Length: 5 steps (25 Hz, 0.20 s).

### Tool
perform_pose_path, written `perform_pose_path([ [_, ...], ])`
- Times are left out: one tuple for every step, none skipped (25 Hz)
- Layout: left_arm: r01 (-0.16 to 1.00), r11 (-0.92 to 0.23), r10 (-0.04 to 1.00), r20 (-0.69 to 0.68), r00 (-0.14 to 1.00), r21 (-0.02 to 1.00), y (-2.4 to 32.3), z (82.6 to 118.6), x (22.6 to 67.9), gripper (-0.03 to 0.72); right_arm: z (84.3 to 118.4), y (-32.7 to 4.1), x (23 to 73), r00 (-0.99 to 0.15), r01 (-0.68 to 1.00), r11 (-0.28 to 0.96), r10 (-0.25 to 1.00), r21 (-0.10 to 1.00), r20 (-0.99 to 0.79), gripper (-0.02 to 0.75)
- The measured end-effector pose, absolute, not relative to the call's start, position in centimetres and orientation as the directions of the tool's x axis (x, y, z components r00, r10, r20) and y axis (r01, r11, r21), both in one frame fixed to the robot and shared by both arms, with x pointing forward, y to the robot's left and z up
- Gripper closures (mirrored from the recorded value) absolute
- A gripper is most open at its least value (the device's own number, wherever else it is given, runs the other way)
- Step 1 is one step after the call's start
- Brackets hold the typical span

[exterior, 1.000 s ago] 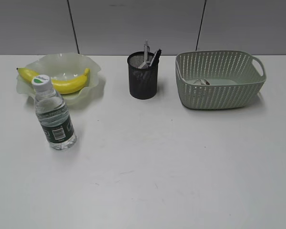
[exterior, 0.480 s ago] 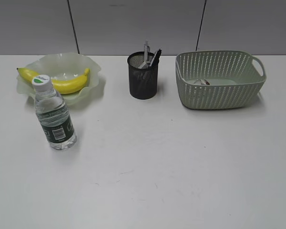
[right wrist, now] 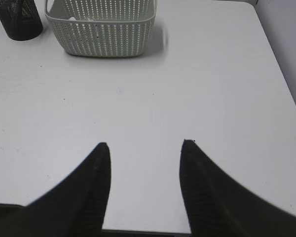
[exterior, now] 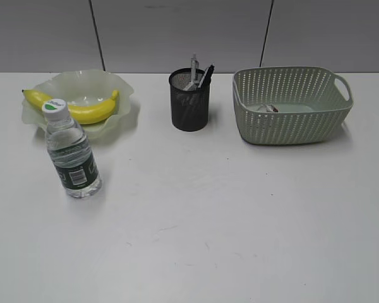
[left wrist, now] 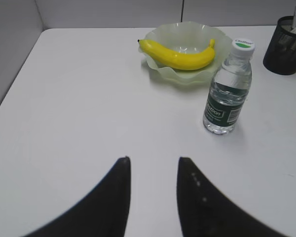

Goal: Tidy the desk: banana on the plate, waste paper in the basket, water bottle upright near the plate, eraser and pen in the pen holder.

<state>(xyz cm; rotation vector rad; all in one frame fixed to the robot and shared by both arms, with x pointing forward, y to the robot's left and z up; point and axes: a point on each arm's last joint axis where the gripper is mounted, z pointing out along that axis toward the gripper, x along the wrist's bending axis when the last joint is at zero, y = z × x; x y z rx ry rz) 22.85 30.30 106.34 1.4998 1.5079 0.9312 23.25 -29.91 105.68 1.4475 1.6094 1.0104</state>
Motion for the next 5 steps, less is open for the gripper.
perform_pose_path([
  [0.413, 0.027, 0.999, -0.039, 0.020, 0.911, 30.30, 106.34, 22.85, 0.449, 105.68, -29.91, 23.25, -0.095, 0.417, 0.055, 0.995, 0.907, -0.017, 0.366],
  [0.413, 0.027, 0.999, -0.039, 0.020, 0.911, 30.30, 106.34, 22.85, 0.449, 105.68, -29.91, 23.25, -0.095, 0.417, 0.055, 0.995, 0.907, -0.017, 0.365],
  [0.413, 0.027, 0.999, -0.039, 0.020, 0.911, 30.30, 106.34, 22.85, 0.449, 105.68, -29.91, 23.25, -0.095, 0.417, 0.055, 0.995, 0.907, -0.017, 0.365],
  [0.413, 0.027, 0.999, -0.039, 0.020, 0.911, 30.30, 106.34, 22.85, 0.449, 105.68, -29.91, 23.25, -0.095, 0.417, 0.055, 0.995, 0.907, -0.017, 0.365],
  [0.413, 0.027, 0.999, -0.039, 0.020, 0.911, 30.30, 106.34, 22.85, 0.449, 105.68, -29.91, 23.25, -0.095, 0.417, 0.055, 0.995, 0.907, -0.017, 0.365],
])
